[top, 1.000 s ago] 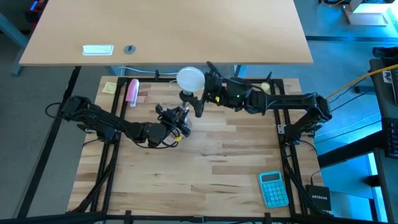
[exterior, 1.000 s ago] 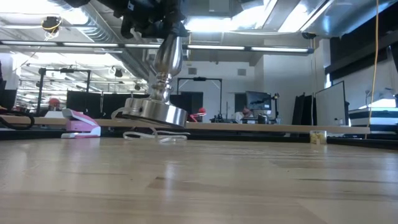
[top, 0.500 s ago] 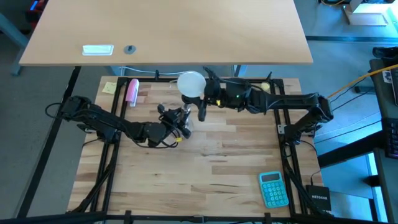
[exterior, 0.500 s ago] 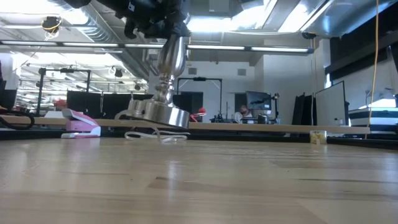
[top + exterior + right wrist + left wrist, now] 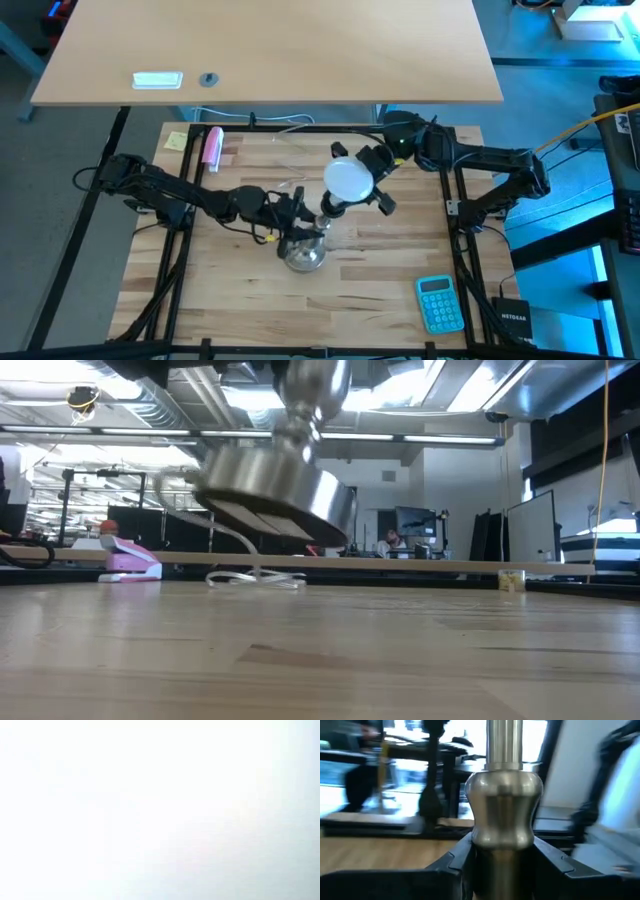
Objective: Screw lightbulb
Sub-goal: Remove the lightbulb from the desk lamp
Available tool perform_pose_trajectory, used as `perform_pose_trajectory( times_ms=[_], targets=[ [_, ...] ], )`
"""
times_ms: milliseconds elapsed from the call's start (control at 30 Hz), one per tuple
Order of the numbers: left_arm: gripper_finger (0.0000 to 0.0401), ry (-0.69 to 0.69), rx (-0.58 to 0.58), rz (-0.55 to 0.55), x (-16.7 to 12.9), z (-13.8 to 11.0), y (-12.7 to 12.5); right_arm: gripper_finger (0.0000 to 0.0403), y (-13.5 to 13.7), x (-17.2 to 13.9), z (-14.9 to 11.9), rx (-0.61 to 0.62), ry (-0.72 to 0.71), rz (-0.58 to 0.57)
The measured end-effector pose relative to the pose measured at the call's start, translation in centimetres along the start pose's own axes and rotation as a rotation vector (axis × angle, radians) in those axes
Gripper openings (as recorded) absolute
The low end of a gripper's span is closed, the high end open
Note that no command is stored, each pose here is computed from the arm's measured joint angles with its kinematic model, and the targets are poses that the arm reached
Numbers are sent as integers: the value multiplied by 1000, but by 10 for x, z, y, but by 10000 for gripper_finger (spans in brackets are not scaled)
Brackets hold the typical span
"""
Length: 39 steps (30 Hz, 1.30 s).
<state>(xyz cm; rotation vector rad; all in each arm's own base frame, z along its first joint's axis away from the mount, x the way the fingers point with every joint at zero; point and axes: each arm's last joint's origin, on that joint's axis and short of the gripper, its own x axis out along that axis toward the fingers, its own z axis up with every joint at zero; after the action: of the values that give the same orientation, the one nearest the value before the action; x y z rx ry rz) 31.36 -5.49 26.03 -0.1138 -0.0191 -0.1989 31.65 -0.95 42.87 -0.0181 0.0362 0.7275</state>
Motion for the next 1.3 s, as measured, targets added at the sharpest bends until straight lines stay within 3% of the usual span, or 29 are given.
perform_pose_trajectory(
  times_ms=[133, 300, 533, 667, 800, 967, 1100, 1300],
  targets=[
    [122, 15, -21, -65, 0, 0, 3, 144, 0, 2, -1, -9, 6, -2],
    [122, 7, -14, 14, 0, 0, 5, 154, -4, 2, -2, 50, 15, -182],
    [122, 32, -1, 336, -4, -4, 11, 337, -1, -12, 1, 78, 65, -447],
    [122, 56, 10, 576, -12, -3, 11, 390, 5, -27, 3, 100, 135, -689],
    [122, 71, 61, 811, -18, -5, 9, 382, 4, -33, -2, 115, 212, -872],
    [123, 36, 94, 1018, -23, -3, 2, 359, -3, -29, -7, 133, 212, -944],
    [126, 34, 135, 1109, -26, -2, -2, 348, -18, -13, -11, 112, 132, -935],
    [122, 36, 144, 1128, -26, -2, -1, 339, -40, 8, -16, 60, -13, -910]
  ],
)
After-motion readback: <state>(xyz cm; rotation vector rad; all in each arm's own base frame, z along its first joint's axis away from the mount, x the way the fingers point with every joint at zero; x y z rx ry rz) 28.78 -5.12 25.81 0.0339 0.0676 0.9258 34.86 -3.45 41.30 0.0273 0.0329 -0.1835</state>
